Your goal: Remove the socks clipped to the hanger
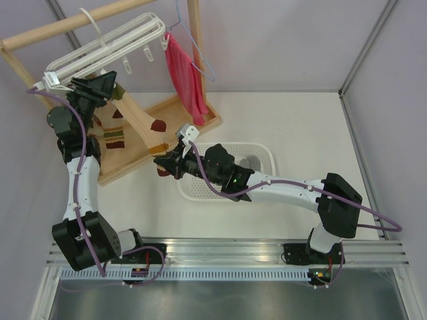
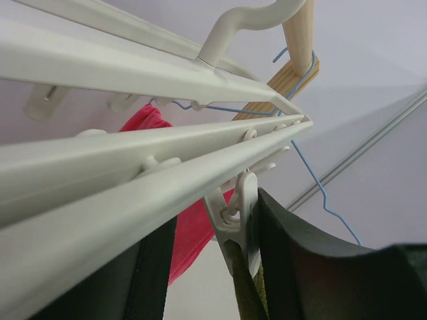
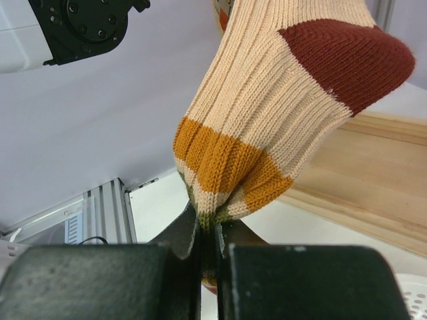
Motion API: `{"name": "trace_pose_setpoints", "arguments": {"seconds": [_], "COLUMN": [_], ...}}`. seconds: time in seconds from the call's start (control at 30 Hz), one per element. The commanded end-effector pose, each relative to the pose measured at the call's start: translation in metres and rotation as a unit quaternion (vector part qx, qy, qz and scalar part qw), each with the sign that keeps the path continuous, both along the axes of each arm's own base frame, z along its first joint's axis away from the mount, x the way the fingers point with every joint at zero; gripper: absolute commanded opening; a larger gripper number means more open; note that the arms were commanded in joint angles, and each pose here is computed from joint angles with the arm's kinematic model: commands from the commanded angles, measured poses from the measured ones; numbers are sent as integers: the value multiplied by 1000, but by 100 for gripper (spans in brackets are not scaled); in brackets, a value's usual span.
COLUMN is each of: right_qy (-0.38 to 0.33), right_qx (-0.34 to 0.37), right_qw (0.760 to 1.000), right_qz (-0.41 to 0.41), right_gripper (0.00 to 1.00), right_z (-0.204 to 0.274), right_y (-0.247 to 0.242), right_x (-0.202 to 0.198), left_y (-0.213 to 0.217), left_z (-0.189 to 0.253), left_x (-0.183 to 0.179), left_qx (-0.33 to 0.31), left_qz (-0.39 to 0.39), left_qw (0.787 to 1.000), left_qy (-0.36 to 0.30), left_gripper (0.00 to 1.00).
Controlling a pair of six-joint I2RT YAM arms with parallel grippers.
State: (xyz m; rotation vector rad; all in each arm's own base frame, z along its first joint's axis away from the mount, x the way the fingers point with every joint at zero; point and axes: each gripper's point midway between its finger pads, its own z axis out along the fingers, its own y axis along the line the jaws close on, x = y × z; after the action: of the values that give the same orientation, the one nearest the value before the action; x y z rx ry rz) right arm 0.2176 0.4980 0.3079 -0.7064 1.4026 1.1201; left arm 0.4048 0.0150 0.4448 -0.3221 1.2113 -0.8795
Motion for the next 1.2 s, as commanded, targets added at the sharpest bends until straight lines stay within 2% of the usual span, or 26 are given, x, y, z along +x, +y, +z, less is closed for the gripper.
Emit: {"name": "trace_pose_setpoints", "arguments": {"seconds": [0.0,0.13,0.2,0.3,0.33,0.43,0.77,0.83,0.93,1.03,1.1,1.13,1.17], "right_qy": [-15,-13,-12,-12,-11,-10,-11,-12,-16,-18,-21,-21,-19], "right_qx": [21,19,19,20,18,18,16,15,11,6,6,1,-1], "right_qw": [1000,1000,1000,1000,1000,1000,1000,1000,1000,999,999,999,999], "right_qz": [13,14,15,14,15,13,7,2,-3,-26,-33,-43,-47], "right_gripper": [1,1,1,1,1,1,1,1,1,1,1,1,1], "right_z": [19,16,15,16,13,13,12,13,13,15,20,17,17], "right_y": [-4,-3,-3,-3,-2,-2,-4,-7,-14,-25,-32,-37,-40], "right_x": [-11,-12,-13,-13,-13,-12,-13,-12,-14,-9,-10,-7,-8], "left_y": [-5,-7,-7,-8,-8,-8,-9,-8,-6,-3,-5,-6,-8], "left_z": [33,36,37,40,40,41,35,29,23,12,8,4,2], "left_x": [-9,-11,-11,-13,-13,-14,-15,-13,-14,-15,-22,-24,-31], "left_qx": [17,13,12,12,12,13,17,22,31,33,42,49,51], "left_qz": [-4,-9,-10,-13,-13,-13,-10,-6,5,19,24,25,27], "left_qw": [998,998,998,997,997,997,998,999,999,999,999,998,998], "left_qy": [-53,-60,-63,-68,-69,-71,-63,-48,-30,-14,-13,-9,-5], "left_gripper": [53,50,43,28,18,3,2,18,58,69,73,79,90]}}
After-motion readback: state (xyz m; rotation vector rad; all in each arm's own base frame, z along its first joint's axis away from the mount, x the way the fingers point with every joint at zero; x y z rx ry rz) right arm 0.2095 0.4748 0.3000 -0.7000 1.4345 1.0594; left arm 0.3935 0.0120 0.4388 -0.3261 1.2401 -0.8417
